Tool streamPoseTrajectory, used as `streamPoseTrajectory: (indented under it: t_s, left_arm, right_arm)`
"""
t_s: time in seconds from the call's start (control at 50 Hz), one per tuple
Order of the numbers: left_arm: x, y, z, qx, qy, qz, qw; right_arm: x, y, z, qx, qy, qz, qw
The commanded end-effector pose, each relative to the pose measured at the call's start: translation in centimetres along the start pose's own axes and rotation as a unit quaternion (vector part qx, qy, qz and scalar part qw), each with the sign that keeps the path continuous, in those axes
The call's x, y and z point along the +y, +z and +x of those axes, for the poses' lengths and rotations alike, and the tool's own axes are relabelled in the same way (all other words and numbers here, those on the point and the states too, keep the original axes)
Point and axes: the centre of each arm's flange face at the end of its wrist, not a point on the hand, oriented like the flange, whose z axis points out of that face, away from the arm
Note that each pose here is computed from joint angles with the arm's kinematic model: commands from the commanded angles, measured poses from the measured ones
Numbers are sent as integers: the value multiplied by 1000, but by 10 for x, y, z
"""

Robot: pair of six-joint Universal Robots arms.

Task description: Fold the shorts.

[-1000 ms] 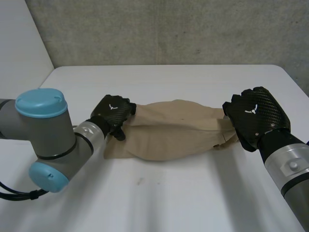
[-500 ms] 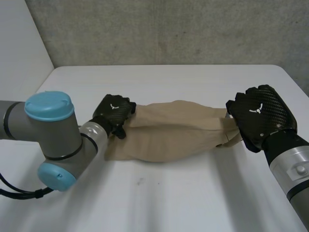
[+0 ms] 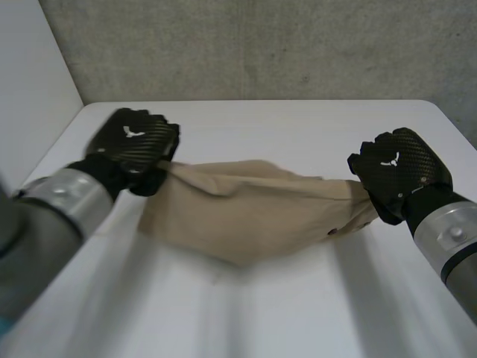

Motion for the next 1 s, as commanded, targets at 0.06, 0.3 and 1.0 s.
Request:
streamPoseTrajectory:
  t_s: [0.06, 0.3, 1.0]
  left_arm:
    - [6, -61, -17, 22, -37, -138, 989]
    - [76, -30, -17, 64, -88, -218, 970]
    - [-11, 87, -62, -144, 38, 186, 971]
  right_arm:
    - [-14, -15, 8, -52, -19, -46, 997]
    - [14, -6, -26, -138, -5, -88, 986]
    - [-74, 85, 47, 127, 90, 201, 967]
